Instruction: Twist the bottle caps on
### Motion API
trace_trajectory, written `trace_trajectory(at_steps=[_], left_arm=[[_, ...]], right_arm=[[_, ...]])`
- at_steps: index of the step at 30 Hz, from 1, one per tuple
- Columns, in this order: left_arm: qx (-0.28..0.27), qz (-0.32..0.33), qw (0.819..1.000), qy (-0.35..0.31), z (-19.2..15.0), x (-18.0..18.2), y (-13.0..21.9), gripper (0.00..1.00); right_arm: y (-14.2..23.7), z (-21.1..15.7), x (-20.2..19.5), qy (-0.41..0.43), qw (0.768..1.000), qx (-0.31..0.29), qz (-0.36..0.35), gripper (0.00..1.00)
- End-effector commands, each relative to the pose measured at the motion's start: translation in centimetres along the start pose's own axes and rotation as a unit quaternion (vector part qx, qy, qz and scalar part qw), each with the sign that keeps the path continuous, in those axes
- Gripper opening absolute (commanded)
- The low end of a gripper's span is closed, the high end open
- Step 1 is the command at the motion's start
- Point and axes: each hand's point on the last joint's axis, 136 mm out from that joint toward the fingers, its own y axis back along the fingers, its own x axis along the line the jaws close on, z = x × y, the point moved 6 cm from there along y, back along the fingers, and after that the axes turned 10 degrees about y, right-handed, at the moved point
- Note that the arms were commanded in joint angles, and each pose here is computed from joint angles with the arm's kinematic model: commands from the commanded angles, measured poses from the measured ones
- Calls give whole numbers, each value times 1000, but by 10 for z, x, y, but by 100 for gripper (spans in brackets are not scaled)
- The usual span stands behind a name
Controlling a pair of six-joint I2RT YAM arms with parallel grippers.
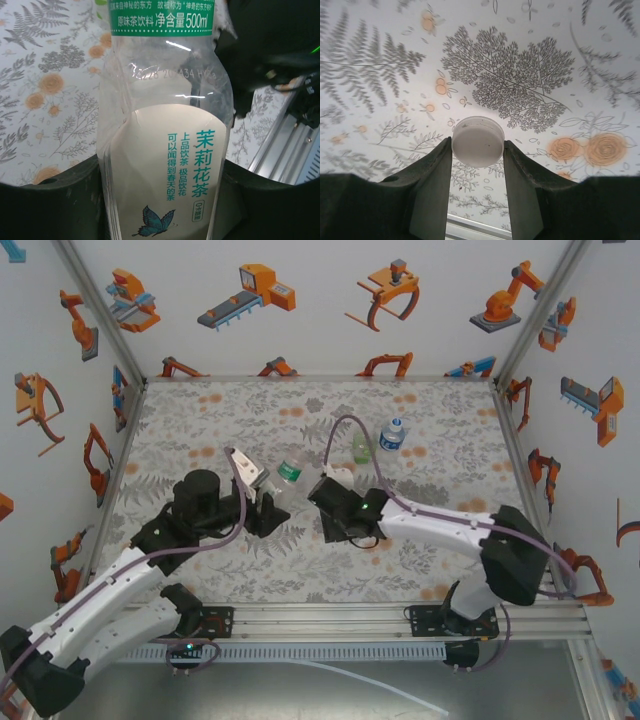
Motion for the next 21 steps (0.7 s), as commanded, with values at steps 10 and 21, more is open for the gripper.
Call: trace_trajectory(at_steps=[10,21], left_arm=[[3,-132,981,-145,3,-39,7,0],[60,-185,948,-251,-15,-58,19,0]], right_arm=[[139,37,-16,173,950,-247,79,17],[251,26,-3,362,815,-398,216,11]])
